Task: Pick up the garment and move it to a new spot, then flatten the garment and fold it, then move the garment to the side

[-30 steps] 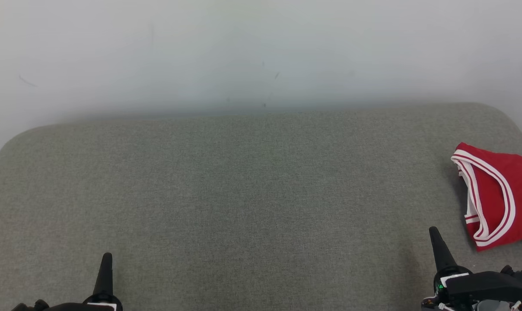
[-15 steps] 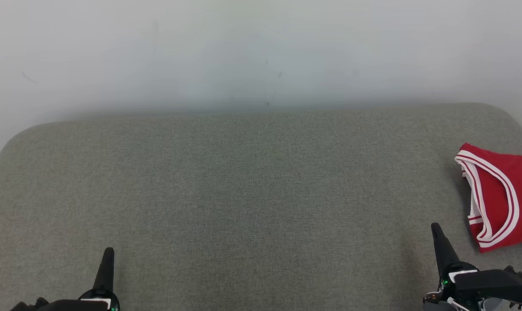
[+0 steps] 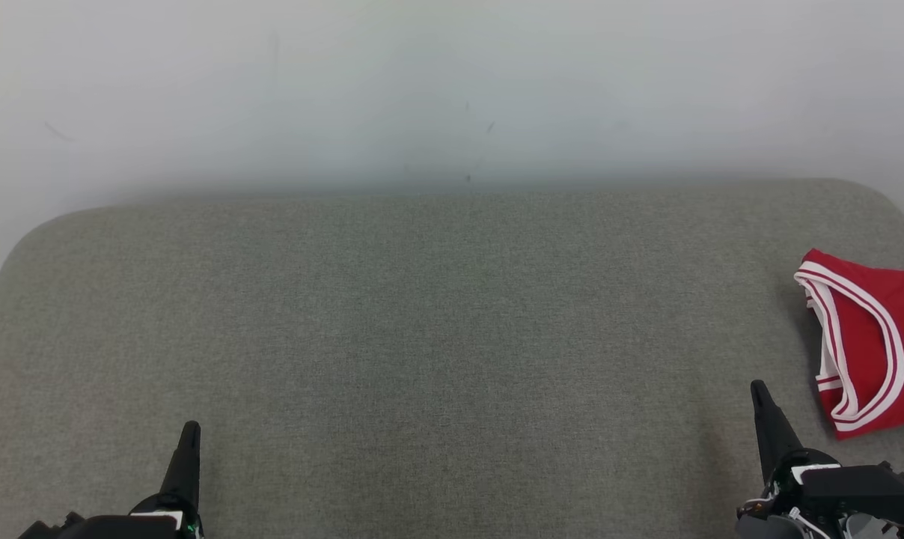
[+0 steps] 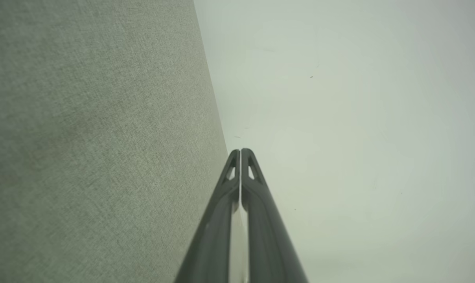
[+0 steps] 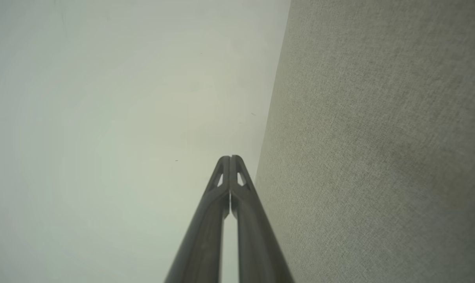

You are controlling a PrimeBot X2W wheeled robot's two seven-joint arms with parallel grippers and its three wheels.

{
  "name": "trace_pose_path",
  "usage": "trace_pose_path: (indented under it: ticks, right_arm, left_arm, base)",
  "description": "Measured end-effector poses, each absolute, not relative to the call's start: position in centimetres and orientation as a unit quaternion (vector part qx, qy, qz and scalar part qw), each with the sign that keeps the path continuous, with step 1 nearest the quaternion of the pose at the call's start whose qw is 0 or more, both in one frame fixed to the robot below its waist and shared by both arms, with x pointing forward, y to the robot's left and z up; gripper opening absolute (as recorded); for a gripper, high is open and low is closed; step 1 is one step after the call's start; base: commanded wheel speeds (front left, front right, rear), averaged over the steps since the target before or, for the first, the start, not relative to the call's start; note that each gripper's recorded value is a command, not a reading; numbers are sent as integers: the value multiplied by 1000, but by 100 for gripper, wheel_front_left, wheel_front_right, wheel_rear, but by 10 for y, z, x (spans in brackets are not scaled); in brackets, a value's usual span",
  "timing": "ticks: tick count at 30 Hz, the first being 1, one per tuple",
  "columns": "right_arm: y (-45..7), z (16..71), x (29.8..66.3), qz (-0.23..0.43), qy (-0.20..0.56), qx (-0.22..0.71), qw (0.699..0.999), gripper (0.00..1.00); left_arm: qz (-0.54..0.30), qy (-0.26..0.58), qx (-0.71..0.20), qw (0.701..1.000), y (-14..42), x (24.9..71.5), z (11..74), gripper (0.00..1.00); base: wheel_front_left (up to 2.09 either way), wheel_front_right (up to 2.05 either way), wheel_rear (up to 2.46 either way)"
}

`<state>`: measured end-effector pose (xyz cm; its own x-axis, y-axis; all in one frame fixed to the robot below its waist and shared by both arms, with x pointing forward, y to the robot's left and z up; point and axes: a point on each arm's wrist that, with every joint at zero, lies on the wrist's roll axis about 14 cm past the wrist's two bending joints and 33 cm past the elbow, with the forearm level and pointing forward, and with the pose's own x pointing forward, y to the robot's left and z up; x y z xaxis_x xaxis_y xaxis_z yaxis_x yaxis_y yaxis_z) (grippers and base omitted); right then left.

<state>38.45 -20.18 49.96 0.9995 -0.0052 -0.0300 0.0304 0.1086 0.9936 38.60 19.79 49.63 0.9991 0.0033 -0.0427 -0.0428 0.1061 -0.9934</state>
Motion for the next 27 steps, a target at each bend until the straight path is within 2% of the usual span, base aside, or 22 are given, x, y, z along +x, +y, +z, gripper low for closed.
trace_pose_path:
  ticks: [16,27]
  right_arm:
    - [-200,505,388,-3,3,707,708,0]
    - [-201,505,388,-2,1,708,706,0]
  left_arm:
    - [3,6,-707,707,199,387,503,0]
    - [3,5,-708,706,199,388,504,0]
  base:
    - [0,0,0]
    - [0,0,0]
